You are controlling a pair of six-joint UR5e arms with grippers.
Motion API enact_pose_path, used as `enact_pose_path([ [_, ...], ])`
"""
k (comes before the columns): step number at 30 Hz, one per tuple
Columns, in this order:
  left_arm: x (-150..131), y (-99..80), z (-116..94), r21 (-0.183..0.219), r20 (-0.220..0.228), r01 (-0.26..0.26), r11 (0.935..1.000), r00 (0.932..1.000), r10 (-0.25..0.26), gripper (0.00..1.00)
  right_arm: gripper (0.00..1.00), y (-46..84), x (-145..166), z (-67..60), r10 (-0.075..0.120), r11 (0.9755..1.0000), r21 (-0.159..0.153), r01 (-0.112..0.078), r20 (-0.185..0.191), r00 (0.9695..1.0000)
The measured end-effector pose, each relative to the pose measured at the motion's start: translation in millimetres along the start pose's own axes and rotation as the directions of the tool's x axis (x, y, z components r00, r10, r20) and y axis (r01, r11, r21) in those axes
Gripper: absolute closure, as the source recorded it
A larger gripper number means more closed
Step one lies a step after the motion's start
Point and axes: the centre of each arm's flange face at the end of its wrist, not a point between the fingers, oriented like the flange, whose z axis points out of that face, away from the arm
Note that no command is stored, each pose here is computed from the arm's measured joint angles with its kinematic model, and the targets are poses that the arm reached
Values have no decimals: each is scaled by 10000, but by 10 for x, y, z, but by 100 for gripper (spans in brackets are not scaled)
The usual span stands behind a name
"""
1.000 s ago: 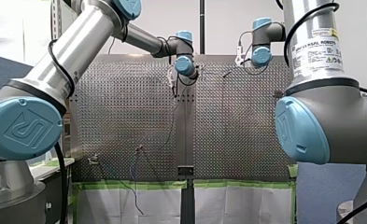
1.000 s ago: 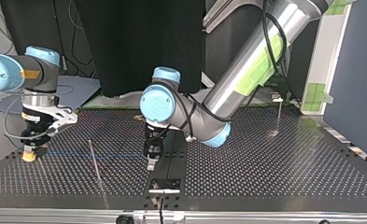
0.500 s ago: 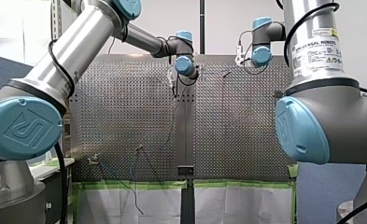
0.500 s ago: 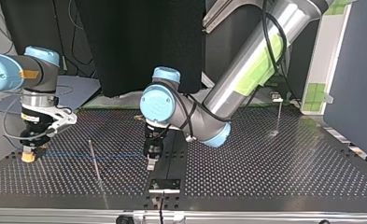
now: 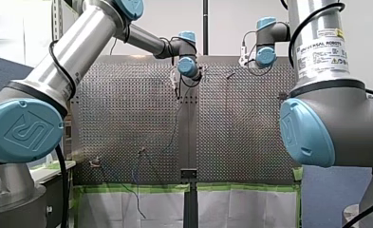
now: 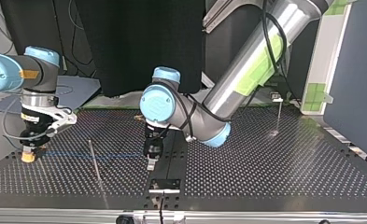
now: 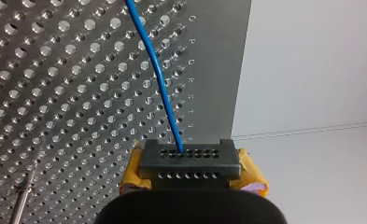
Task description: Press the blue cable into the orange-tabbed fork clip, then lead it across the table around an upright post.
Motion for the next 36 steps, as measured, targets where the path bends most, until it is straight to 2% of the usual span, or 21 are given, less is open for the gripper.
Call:
enact_pose_path([
  [4,58,-41,-15,58,-128,-107,9999,9999,108,2,100,-10,-13,-2,-3,10000,29,3,18,10000],
  [8,311,-110,-21,162,-545,-549,9984,9970,557,2,100,-155,-165,-18,-11,9991,434,0,251,9997],
  [12,511,-115,3,201,-813,-1001,9948,9915,1014,2,100,-336,-268,-52,-8,9949,1005,-34,421,9991],
  [15,555,-113,10,226,-863,-1299,9913,9876,1314,2,100,-395,-285,-64,-7,9911,1330,-54,455,9990],
  [18,566,-113,11,240,-875,-1469,9889,9850,1484,2,100,-422,-291,-69,-8,9882,1528,-64,470,9989],
  [22,568,-114,11,248,-875,-1527,9880,9841,1543,2,100,-431,-293,-71,-9,9871,1600,-67,474,9989],
  [30,542,-110,12,233,-837,-1525,9880,9845,1540,2,100,-434,-291,-70,-6,9868,1620,-71,472,9989],
  [36,276,-115,-19,221,-326,-1061,9941,9937,1068,5,100,-443,46,-93,159,9861,1656,-164,44,9999],
])
